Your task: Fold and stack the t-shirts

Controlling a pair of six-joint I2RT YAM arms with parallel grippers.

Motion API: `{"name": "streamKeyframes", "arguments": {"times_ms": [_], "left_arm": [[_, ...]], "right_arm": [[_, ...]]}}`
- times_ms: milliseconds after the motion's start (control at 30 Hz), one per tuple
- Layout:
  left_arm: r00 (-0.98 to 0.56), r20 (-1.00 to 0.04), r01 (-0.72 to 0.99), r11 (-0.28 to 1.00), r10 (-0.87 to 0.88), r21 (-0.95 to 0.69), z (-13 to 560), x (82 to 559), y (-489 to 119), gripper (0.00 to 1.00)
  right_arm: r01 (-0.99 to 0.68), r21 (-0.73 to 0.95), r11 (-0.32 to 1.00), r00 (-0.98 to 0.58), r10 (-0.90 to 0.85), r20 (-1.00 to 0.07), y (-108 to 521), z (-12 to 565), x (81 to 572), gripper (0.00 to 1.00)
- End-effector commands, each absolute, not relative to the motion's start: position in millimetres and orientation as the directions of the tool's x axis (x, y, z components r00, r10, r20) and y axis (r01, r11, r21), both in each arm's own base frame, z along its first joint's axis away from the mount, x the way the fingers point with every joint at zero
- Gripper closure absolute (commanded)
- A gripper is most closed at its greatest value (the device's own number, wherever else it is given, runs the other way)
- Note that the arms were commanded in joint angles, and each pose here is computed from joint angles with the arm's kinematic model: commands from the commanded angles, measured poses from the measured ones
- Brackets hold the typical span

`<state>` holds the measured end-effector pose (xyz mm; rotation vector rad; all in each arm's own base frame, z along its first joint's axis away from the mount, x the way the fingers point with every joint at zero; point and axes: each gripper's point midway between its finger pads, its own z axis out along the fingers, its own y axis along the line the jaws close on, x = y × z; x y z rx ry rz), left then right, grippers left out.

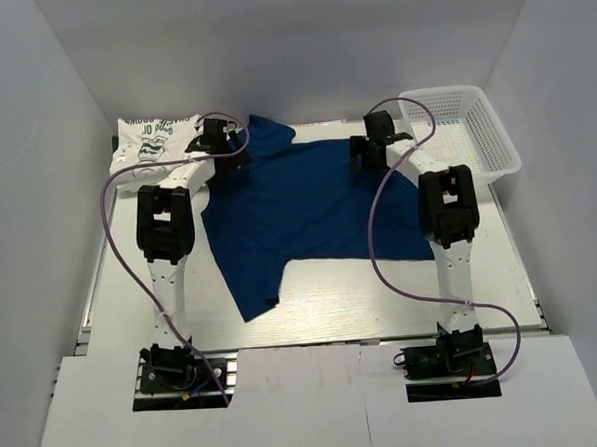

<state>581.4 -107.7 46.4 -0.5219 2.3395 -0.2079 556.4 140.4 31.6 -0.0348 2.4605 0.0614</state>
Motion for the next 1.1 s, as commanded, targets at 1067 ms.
{"name": "streamKeyframes", "arguments": {"times_ms": [1067], "left_arm": [[-0.917,0.001,-0.376,0.864,-0.399,-0.336,4,126,-135,0.23]], "right_arm": [[0.214,0.26,0.942,-0.631,0.336,-0.699,93,87,311,0.1]]}}
